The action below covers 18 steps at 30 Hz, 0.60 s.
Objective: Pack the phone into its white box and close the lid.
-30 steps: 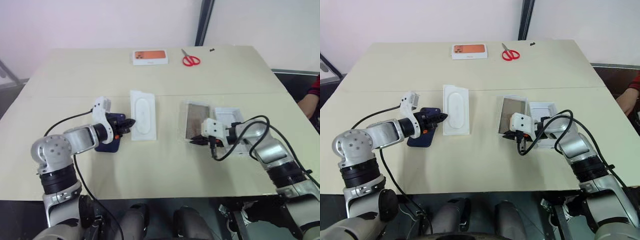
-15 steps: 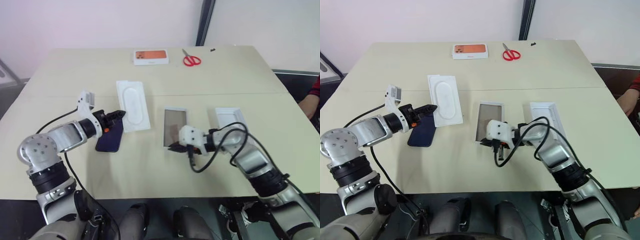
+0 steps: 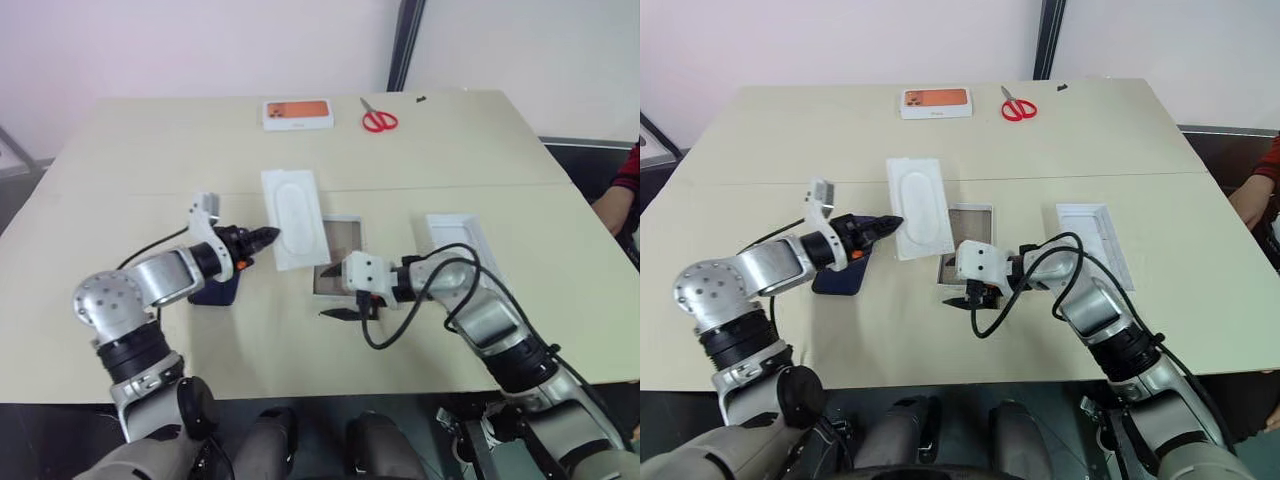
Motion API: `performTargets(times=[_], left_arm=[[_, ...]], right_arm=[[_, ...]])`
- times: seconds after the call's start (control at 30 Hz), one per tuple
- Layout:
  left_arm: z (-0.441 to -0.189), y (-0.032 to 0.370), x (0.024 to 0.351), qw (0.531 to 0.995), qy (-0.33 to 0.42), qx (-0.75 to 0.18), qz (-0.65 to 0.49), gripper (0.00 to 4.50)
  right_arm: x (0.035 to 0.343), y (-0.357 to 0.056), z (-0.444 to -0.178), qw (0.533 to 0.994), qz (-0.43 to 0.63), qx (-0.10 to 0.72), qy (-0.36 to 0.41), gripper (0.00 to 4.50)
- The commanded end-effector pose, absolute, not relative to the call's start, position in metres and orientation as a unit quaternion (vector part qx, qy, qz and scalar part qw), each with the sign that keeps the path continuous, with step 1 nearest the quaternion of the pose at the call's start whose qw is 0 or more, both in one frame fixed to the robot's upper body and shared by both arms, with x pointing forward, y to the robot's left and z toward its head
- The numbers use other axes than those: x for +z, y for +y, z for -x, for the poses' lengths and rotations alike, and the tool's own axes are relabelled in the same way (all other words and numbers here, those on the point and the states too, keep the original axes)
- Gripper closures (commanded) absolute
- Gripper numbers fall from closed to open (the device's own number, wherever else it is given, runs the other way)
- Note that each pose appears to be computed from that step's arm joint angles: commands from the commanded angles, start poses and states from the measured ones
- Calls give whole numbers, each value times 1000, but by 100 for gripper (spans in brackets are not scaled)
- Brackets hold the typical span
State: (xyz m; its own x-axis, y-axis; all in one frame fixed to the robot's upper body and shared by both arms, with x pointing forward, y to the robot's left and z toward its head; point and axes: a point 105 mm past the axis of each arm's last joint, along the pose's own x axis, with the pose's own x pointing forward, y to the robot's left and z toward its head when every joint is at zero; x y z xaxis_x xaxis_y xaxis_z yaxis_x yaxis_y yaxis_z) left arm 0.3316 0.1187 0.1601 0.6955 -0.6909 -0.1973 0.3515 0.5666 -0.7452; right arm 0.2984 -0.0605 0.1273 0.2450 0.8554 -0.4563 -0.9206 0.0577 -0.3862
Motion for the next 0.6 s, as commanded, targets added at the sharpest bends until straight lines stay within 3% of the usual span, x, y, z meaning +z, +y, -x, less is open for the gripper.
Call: performTargets(times=[0.03, 0.17, 0.57, 0.6], left_arm=[[-335, 104, 169, 847, 242, -323, 346, 450], [-341, 88, 161, 844, 276, -321, 330, 450], [-338, 72, 148, 849, 323, -330, 258, 450], [-337, 72, 149, 848, 321, -333, 258, 420]], right_arm=[[152, -73, -294, 730, 302, 612, 33, 117], [158, -97, -300, 755, 311, 576, 44, 117], [164, -117, -315, 790, 320, 521, 42, 117], [164, -118, -316, 791, 321, 519, 41, 114]])
